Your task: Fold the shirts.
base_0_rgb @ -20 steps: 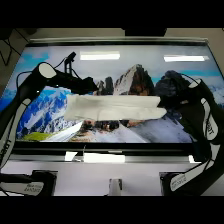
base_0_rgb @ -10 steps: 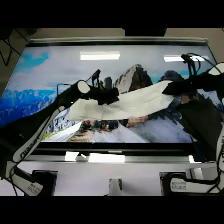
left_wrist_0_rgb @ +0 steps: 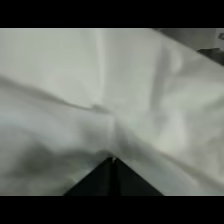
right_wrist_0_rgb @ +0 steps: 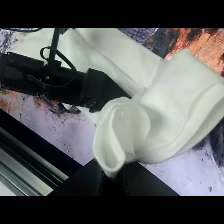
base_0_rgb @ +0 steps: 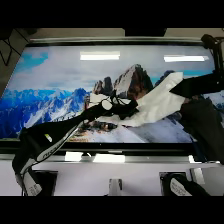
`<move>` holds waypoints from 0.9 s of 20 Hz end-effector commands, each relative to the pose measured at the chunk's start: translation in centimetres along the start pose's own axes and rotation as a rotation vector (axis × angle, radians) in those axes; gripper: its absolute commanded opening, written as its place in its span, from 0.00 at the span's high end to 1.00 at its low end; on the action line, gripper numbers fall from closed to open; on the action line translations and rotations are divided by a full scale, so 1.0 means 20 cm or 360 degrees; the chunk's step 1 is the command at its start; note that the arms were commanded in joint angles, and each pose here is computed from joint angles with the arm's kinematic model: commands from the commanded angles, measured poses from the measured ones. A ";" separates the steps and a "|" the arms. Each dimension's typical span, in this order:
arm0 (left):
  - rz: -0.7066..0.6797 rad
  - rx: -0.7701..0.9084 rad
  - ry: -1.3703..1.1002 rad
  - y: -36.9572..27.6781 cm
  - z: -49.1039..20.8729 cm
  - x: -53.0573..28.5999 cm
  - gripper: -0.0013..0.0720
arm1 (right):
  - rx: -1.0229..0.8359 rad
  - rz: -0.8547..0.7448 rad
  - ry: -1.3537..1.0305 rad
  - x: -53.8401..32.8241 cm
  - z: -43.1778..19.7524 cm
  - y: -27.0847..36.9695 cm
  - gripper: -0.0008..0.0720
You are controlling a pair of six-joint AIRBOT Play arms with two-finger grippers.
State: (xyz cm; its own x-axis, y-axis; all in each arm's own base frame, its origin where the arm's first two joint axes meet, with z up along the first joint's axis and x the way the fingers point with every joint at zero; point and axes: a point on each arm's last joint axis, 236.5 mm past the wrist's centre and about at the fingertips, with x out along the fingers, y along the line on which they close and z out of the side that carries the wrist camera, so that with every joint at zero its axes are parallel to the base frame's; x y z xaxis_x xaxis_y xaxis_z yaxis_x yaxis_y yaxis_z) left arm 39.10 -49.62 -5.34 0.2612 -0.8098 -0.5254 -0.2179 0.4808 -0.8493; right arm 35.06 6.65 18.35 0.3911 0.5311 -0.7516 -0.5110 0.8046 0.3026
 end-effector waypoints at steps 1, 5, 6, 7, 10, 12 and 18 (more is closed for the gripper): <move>-0.0031 0.0213 0.0004 -0.06 0.04 -0.07 0.95 | 0.0027 0.0002 -0.0053 -0.03 0.03 0.03 0.96; 0.0184 0.0611 -0.0137 -0.09 0.48 -0.64 0.95 | -0.0002 0.0089 -0.0092 0.14 0.14 0.10 0.96; 0.0253 0.0709 -0.0229 -0.11 0.61 -0.86 0.95 | -0.0024 0.0133 -0.0085 0.23 0.18 0.17 0.96; 0.0324 0.0790 -0.0335 -0.14 0.72 -1.10 0.95 | -0.0063 0.0181 -0.0100 0.34 0.23 0.25 0.96; 0.0488 0.0917 -0.0632 -0.22 0.87 -1.77 0.95 | -0.0088 0.0379 -0.0242 0.71 0.43 0.57 0.96; 0.0538 0.0958 -0.0800 -0.28 0.85 -2.12 0.95 | 0.0013 0.0532 -0.0262 0.99 0.46 0.77 0.96; 0.0462 0.1095 -0.1051 -0.52 0.63 -2.51 0.94 | 0.0245 0.0807 0.0038 1.52 0.18 1.08 0.08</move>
State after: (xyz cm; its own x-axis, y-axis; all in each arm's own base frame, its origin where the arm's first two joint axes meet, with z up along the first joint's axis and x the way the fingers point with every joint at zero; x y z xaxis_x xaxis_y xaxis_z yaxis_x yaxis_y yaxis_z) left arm 42.53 -11.57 26.34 0.7581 -0.4199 -0.4990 0.1811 0.8706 -0.4575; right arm 40.15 37.80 7.42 0.1729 0.8402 -0.5141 -0.5626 0.5126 0.6486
